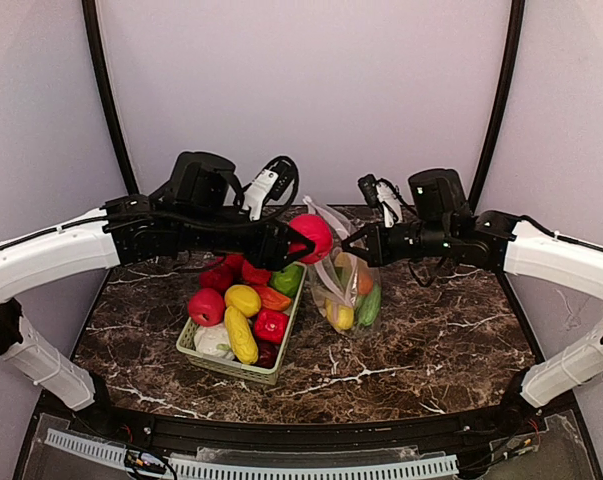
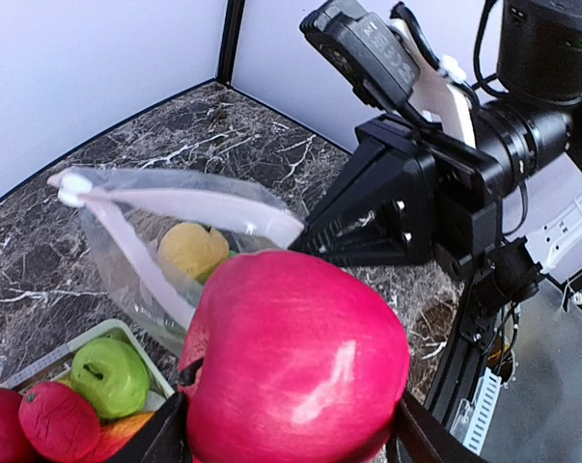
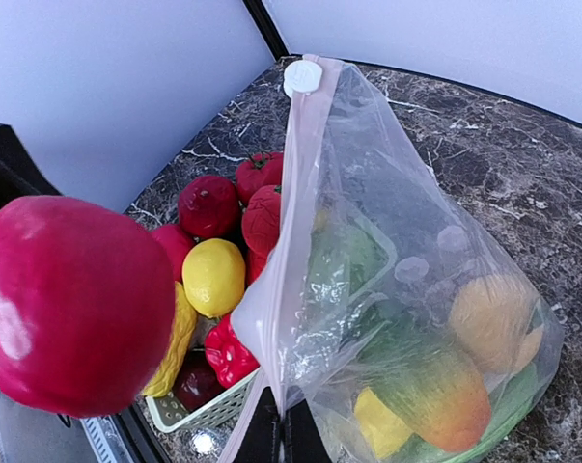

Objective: Place the food in the zip-top bag and seal the zipper
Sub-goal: Place the fake fruit in the zipper food storage bag.

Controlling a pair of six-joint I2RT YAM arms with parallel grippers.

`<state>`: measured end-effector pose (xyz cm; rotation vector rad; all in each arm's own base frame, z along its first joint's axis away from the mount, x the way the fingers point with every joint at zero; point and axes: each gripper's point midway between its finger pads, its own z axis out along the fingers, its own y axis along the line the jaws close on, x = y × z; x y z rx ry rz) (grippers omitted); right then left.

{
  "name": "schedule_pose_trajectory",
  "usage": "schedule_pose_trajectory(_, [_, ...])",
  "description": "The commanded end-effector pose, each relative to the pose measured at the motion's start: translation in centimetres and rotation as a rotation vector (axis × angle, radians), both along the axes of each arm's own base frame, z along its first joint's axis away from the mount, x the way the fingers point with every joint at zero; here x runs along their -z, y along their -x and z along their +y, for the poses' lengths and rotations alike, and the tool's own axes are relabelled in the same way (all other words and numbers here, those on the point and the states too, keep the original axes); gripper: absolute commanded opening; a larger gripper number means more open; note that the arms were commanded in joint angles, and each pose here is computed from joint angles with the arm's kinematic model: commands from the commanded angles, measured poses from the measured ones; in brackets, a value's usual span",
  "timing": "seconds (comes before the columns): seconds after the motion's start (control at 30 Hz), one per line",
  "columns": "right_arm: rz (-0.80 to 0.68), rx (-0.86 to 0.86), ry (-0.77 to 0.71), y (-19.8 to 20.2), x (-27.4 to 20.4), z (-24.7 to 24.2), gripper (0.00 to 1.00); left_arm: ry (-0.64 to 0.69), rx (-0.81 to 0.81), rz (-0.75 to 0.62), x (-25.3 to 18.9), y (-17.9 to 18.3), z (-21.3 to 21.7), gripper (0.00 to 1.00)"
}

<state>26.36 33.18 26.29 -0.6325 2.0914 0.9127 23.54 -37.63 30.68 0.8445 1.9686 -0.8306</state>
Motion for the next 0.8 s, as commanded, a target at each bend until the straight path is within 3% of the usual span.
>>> schedule_pose_trajectory(0.0, [-0.057,-0.045,-0.075,0.7,-2.7,0.2,0.00,0.037,-0.023,0.035,-0.3,-2.2,-2.4,0.53])
schedule_pose_trajectory(0.23, [-0.053,-0.057,-0.095,1.2,-2.9,0.2,0.00,-0.082,-0.122,0.104,3.3,-5.0,-2.6,0.52])
schedule_pose_trajectory(0.6, [-0.056,-0.074,-0.099,1.2,-2.9,0.6,0.00,-0.035,-0.118,0.135,3.6,-6.0,-4.7,0.53])
schedule_pose_trajectory(0.77, [-0.058,-0.064,-0.099,1.0,-3.0,0.5,0.00,-0.060,-0.159,0.171,5.0,-6.9,-4.5,0.61])
